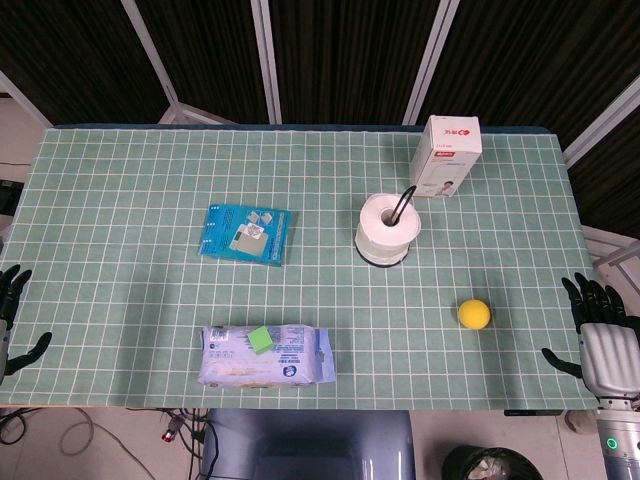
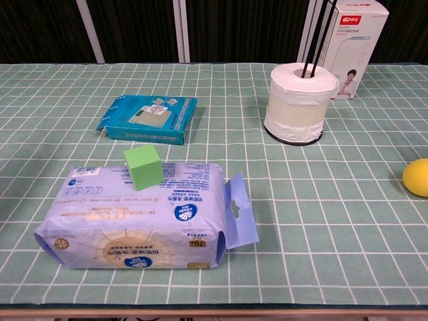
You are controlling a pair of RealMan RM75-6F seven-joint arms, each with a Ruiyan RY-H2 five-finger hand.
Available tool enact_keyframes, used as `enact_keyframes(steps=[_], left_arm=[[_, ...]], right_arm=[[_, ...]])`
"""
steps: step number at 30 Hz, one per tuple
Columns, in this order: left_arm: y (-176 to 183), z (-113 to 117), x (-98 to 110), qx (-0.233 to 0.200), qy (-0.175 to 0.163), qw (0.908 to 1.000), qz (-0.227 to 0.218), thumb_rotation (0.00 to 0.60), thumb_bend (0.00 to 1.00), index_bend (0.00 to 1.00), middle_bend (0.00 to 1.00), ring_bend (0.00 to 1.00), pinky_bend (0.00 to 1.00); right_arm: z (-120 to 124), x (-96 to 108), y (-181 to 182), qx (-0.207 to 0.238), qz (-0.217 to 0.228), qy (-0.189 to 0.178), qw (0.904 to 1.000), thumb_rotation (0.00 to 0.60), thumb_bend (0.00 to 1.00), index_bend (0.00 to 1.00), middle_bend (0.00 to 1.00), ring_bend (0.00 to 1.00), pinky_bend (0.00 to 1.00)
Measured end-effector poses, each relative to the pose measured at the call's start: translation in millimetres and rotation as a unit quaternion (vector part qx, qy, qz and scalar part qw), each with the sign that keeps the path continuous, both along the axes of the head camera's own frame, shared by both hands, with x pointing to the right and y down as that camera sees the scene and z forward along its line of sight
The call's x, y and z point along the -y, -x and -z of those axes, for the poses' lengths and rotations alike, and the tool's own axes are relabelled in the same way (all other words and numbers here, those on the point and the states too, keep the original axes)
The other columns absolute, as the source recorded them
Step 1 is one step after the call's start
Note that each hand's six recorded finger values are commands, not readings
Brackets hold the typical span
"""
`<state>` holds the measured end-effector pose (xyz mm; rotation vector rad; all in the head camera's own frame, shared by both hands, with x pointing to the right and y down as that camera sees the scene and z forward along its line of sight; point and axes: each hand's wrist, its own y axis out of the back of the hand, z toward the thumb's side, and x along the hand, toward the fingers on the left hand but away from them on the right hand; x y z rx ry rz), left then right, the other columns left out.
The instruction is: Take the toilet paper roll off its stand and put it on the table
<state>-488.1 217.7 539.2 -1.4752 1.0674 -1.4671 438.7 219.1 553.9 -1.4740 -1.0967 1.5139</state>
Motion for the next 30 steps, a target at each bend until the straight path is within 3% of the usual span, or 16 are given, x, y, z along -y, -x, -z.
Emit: enact_keyframes(steps=[21,30], left_arm=[[-4,-1,-3,0.005,0.004,1.0000,-0.005,0.600,0.24,0.03,0.00,0.00,0.00],[-6,-3,-4,0.005,0.006,0.9999,-0.006,0.600,0.24,0.03,0.00,0.00,0.00]], right_arm=[[-7,-1,-2,0.024,-0.021,0.019,0.9993,0.600,0.00,0.00,0.00,0.00,0.00],[-12,-4,1,0.063,-0.041,0.037,0.9965,0.600,0.00,0.00,0.00,0.00,0.00]])
